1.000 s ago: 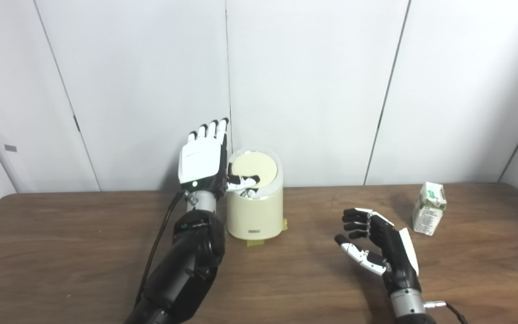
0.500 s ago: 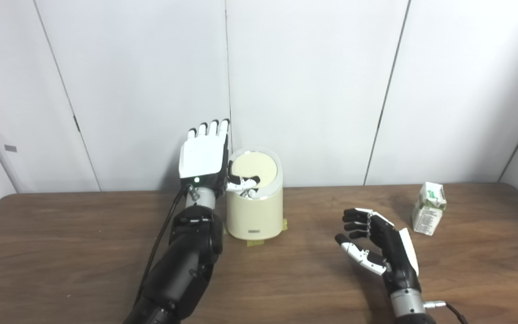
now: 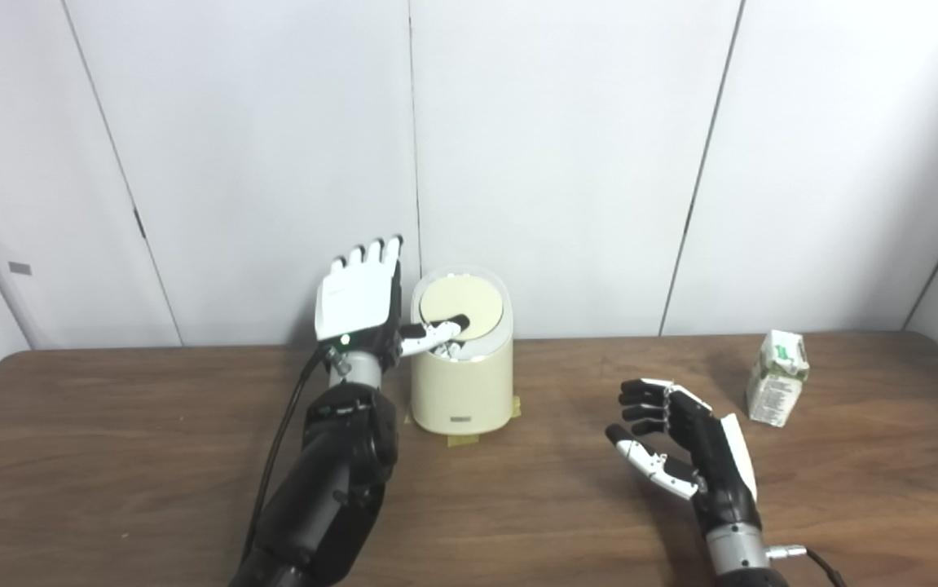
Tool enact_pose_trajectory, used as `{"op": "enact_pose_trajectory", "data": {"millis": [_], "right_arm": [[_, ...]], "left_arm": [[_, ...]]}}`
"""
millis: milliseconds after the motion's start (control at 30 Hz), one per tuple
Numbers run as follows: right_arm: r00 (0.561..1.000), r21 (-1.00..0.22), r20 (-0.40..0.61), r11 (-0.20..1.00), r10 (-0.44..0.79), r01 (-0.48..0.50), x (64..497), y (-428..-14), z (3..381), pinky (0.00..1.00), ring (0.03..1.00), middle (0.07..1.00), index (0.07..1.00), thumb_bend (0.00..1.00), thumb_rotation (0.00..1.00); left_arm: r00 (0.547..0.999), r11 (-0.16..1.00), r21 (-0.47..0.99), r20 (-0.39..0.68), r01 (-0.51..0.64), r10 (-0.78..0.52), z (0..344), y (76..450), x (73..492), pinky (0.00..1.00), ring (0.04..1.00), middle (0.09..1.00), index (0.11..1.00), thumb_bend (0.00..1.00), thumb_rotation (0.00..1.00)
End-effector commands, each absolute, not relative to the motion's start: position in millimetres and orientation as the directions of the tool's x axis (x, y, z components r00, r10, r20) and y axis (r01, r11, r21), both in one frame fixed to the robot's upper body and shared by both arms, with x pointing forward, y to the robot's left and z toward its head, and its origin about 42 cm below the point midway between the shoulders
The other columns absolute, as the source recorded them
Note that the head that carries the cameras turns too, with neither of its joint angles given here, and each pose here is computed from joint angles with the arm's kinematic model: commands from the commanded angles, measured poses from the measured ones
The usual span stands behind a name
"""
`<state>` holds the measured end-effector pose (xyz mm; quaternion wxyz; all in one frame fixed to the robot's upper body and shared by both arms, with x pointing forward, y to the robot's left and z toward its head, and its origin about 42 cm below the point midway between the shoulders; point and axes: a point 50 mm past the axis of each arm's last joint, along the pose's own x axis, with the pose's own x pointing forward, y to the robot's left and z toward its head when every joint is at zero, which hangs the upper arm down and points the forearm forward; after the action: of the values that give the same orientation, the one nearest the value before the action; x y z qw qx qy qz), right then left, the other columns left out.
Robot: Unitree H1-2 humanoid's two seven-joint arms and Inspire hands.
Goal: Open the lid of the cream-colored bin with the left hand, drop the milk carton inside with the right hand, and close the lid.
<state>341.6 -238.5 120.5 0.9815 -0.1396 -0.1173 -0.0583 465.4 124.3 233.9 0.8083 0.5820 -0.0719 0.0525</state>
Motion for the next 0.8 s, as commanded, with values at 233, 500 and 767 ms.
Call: {"op": "enact_pose_trajectory", "data": {"millis": [233,500,767], "right_arm": [[0.975,-0.264,0.208,0.955,-0.08,0.135,330,-241,99,0.56,0.628,0.654,0.636,0.29,0.18],[0.974,-0.295,0.208,0.944,-0.085,0.146,329,-243,101,0.56,0.626,0.654,0.642,0.29,0.18],[0.971,-0.219,0.209,0.962,-0.116,0.162,328,-241,107,0.56,0.635,0.652,0.634,0.3,0.17]], "left_arm": [[0.932,0.458,0.836,0.361,-0.302,-0.045,275,128,449,1.0,1.0,1.0,1.0,0.72,1.0],[0.896,0.544,0.767,0.44,-0.341,-0.06,267,151,409,1.0,1.0,1.0,1.0,0.66,1.0],[0.897,0.632,0.69,0.442,-0.352,0.017,240,185,374,0.92,1.0,1.0,1.0,0.58,1.0]]}}
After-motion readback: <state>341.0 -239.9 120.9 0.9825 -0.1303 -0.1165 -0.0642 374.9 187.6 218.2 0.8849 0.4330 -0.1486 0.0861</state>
